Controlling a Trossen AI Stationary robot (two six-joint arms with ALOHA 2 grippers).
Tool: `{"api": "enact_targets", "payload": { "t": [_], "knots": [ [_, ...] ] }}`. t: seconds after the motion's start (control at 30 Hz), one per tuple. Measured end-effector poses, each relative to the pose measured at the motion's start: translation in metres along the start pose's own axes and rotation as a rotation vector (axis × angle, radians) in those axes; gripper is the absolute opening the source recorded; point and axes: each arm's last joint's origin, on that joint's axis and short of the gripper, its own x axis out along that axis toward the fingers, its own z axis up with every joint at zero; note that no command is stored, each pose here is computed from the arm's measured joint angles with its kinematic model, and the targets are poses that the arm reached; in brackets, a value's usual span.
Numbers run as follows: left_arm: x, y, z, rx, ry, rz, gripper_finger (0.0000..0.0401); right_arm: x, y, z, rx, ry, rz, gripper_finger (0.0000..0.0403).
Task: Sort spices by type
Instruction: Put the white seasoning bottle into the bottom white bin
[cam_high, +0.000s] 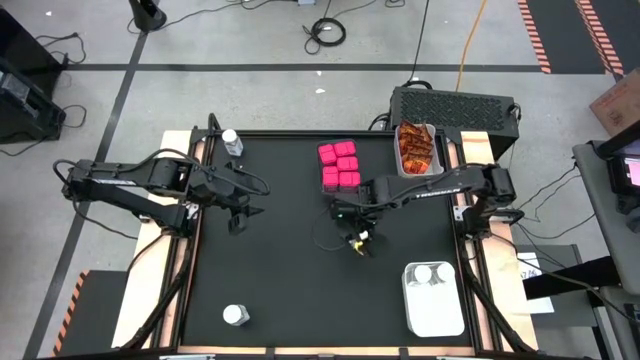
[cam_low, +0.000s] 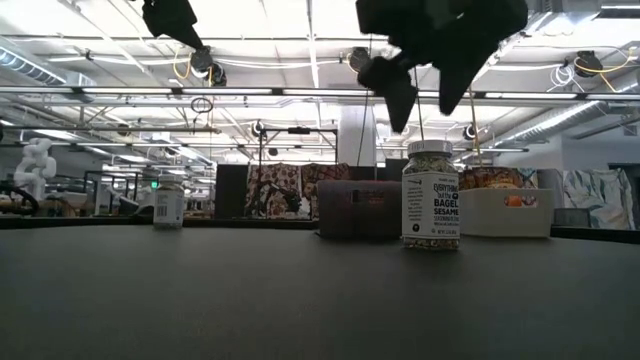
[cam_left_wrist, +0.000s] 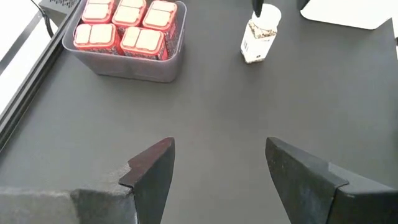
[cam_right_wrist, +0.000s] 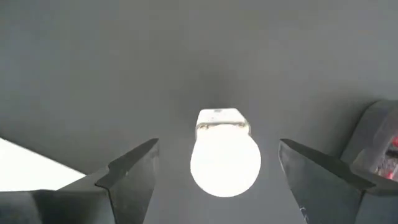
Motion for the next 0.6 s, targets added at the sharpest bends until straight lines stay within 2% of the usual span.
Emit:
{"api": "enact_targets", "payload": {
  "t": [0.13, 0.23, 0.43, 0.6],
  "knots": [
    [0.0, 0.0, 0.0, 0.008, 0.003, 0.001, 0.0253, 0.011, -0.004, 0.001, 0.009, 0.053, -0.04, 0.032],
    [0.004, 0.0, -0.004, 0.021, 0.016, 0.004, 0.0253, 0.015, -0.004, 0.001, 0.013, 0.071, -0.029, 0.032],
    [0.024, 0.001, -0.022, 0.018, 0.095, 0.022, 0.0253, 0.015, -0.004, 0.0, 0.012, 0.078, -0.025, 0.032],
    [0.041, 0.0, -0.033, 0.013, 0.105, -0.01, 0.0253, 0.016, -0.008, -0.002, 0.043, 0.09, -0.024, 0.032]
  ]
}}
